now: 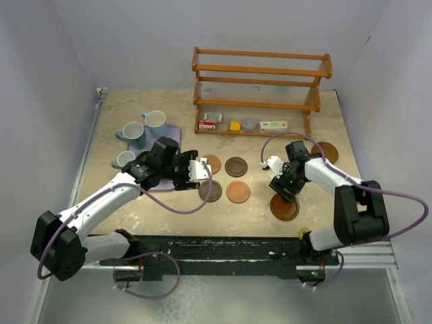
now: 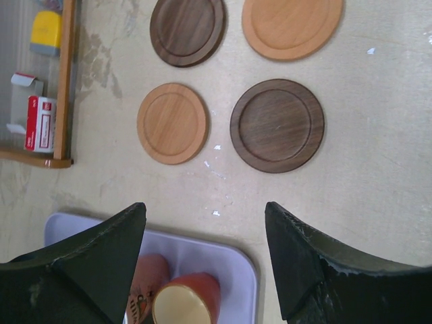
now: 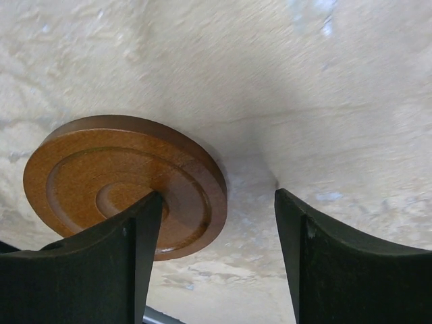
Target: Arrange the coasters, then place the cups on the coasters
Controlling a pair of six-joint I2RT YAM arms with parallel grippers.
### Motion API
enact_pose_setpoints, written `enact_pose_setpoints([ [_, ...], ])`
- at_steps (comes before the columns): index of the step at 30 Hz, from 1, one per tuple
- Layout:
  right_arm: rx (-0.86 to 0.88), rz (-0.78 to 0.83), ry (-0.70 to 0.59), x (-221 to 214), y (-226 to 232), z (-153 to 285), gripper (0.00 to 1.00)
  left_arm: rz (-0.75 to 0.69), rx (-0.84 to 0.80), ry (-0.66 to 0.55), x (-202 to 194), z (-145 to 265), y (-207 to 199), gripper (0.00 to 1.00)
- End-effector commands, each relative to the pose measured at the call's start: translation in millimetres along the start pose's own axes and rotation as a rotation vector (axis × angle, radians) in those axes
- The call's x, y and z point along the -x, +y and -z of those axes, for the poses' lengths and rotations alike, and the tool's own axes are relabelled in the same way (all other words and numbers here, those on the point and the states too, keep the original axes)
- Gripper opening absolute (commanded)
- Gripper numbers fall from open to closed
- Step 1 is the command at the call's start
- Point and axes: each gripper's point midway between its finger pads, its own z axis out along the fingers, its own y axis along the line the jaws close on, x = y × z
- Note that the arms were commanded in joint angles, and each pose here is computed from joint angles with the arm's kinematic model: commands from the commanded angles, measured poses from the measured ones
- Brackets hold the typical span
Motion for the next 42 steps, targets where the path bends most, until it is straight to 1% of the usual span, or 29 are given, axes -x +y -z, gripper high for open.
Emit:
enact_pose_setpoints([
  [1, -0.194, -0.023, -0.097, 47, -55, -10, 0.68, 0.047, 0.084, 0.009, -3, 12, 17, 0.69],
  [5, -0.25, -0.053, -0.095, 74, -78, -12, 0.68, 0.102, 0.144, 0.03, -11, 22, 29, 0.69],
  [7, -0.247, -0.046, -0.062, 80, -81, -20, 0.67, 0.124, 0.169, 0.052, -17, 25, 33, 0.69],
  [11, -0.284, -0.025, -0.07, 114, -95, -22, 0.67, 0.146, 0.212, 0.102, -25, 32, 38, 0.7],
  [15, -0.275, -0.03, -0.087, 143, -101, -24, 0.66, 0.156, 0.243, 0.085, -21, 42, 39, 0.7],
  [19, -0.26, -0.014, -0.083, 157, -99, -29, 0.65, 0.157, 0.267, 0.07, -16, 49, 41, 0.7],
  [24, -0.263, 0.001, -0.068, 157, -97, -27, 0.65, 0.15, 0.271, 0.08, -18, 51, 40, 0.7],
  [26, -0.236, 0.0, -0.068, 155, -91, -23, 0.67, 0.149, 0.273, 0.081, -18, 51, 41, 0.7],
  [30, -0.25, -0.013, -0.122, 162, -91, 6, 0.75, 0.152, 0.279, 0.079, -17, 52, 42, 0.7],
  [34, -0.265, -0.052, -0.17, 162, -97, 36, 0.77, 0.156, 0.282, 0.073, -16, 53, 42, 0.7],
  [37, -0.242, -0.087, -0.176, 151, -99, 52, 0.77, 0.158, 0.295, 0.063, -13, 55, 44, 0.7],
  [42, -0.236, -0.16, -0.145, 104, -107, 65, 0.77, 0.179, 0.294, 0.035, -9, 55, 42, 0.7],
])
